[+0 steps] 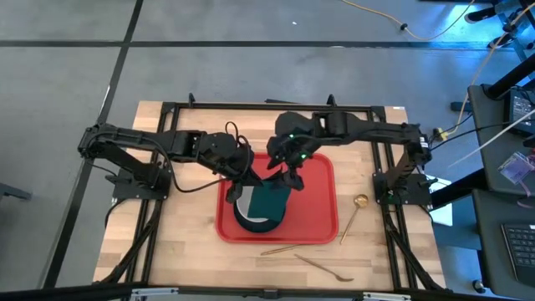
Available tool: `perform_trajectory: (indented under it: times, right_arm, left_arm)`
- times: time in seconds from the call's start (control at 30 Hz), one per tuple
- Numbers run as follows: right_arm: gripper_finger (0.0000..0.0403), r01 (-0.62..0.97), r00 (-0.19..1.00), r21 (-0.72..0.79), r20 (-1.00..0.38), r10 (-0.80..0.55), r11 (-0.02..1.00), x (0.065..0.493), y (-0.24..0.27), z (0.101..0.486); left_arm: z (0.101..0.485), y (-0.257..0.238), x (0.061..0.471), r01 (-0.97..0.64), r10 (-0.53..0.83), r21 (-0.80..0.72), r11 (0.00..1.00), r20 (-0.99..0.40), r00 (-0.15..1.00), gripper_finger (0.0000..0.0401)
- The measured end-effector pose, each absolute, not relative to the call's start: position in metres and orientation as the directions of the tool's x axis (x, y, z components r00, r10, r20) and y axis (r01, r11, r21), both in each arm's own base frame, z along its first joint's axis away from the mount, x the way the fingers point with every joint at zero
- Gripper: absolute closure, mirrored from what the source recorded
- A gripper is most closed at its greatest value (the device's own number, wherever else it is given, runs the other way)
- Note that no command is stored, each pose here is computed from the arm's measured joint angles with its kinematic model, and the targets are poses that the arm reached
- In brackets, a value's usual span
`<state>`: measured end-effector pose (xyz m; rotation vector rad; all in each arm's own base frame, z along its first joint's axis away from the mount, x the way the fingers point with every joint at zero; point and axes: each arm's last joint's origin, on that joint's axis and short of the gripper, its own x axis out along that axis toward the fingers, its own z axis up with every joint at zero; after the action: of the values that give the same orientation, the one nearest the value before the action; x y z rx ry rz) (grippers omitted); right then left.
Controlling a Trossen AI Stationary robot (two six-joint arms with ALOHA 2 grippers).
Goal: Set up tray
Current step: Put the green napkin to the right of the black plate on the red tray
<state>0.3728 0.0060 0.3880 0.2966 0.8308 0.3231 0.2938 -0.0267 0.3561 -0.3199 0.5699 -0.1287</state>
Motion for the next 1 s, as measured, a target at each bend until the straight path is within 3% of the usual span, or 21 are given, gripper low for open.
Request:
perform_trajectory:
  times: [0.47, 0.73, 1.0]
  right_arm:
    - [0.0047, -0.176, 0.598, 0.406, -0.679, 0.425, 0.897, 0.3723, 0.0088, 0.3845]
    - [0.0047, -0.046, 0.582, 0.299, -0.767, 0.269, 0.953, 0.3695, 0.0122, 0.3782]
    - [0.0047, -0.030, 0.586, 0.282, -0.772, 0.246, 0.959, 0.3696, 0.0115, 0.3780]
  left_arm:
    - [0.3561, -0.0180, 0.2944, 0.003, -0.182, -0.332, 0.943, -0.509, 0.842, 0.0393]
    - [0.3561, -0.0181, 0.2944, 0.004, -0.183, -0.332, 0.943, -0.508, 0.842, 0.0393]
    - [0.3562, -0.0170, 0.2945, 0.001, -0.180, -0.333, 0.943, -0.508, 0.842, 0.0393]
